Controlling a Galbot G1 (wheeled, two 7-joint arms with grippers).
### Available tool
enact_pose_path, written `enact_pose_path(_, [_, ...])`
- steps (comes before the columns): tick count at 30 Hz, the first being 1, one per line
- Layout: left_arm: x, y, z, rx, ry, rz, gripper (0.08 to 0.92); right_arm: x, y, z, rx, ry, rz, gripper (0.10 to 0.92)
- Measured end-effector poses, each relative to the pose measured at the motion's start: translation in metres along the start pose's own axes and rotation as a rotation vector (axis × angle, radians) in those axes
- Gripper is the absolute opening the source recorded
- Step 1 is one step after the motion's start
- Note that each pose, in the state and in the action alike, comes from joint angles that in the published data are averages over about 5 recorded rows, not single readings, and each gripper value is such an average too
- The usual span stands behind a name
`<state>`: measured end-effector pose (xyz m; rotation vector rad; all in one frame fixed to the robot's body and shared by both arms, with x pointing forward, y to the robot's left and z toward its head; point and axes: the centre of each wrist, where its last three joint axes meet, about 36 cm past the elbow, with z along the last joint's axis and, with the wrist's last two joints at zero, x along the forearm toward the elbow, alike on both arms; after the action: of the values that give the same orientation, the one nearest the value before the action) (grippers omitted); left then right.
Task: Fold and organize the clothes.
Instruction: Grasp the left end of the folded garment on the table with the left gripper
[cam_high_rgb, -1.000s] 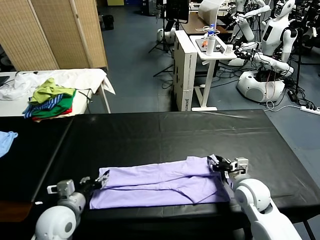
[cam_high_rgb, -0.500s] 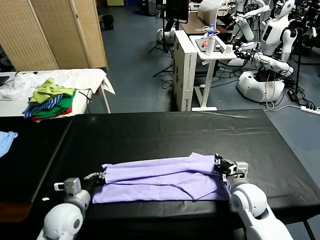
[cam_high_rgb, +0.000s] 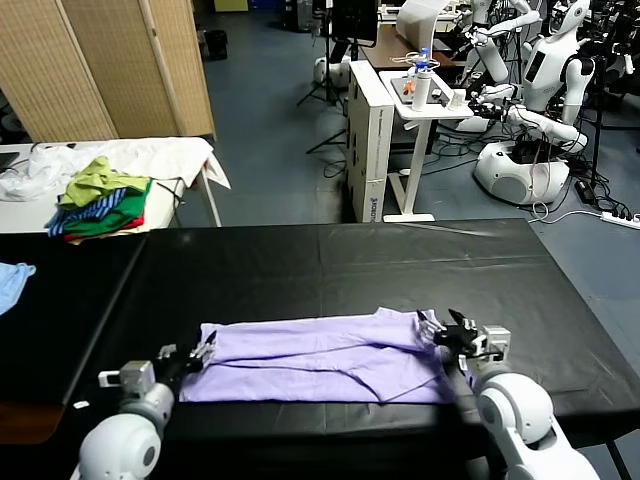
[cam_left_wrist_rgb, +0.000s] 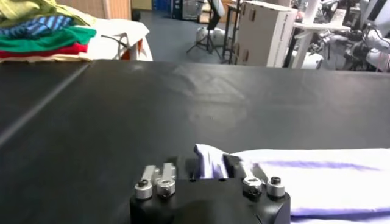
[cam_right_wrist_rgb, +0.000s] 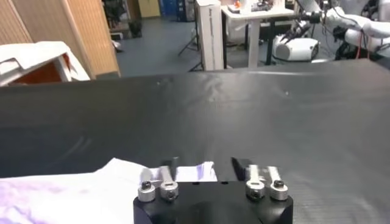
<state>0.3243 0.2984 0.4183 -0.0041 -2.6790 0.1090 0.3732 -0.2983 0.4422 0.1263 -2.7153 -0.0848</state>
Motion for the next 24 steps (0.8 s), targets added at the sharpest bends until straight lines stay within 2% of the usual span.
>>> enact_pose_path(8, [0.011,0.003,0.013,0.073,0.007,0.011,0.907,0.025,-0.010,0.001,-0.026,-0.034,-0.010,0.907])
enact_pose_path(20, [0.015,0.003,0.027,0.165,0.027,0.018,0.907,0.050,-0.013,0.010,-0.035,-0.020,0.008,0.907])
enact_pose_path(22, [0.015,0.002,0.028,0.172,0.029,0.023,0.898,0.050,-0.012,0.009,-0.034,-0.020,0.008,0.907])
enact_pose_path(24, [0.016,0.001,0.031,0.176,0.029,0.027,0.850,0.050,-0.012,0.009,-0.033,-0.022,0.007,0.907])
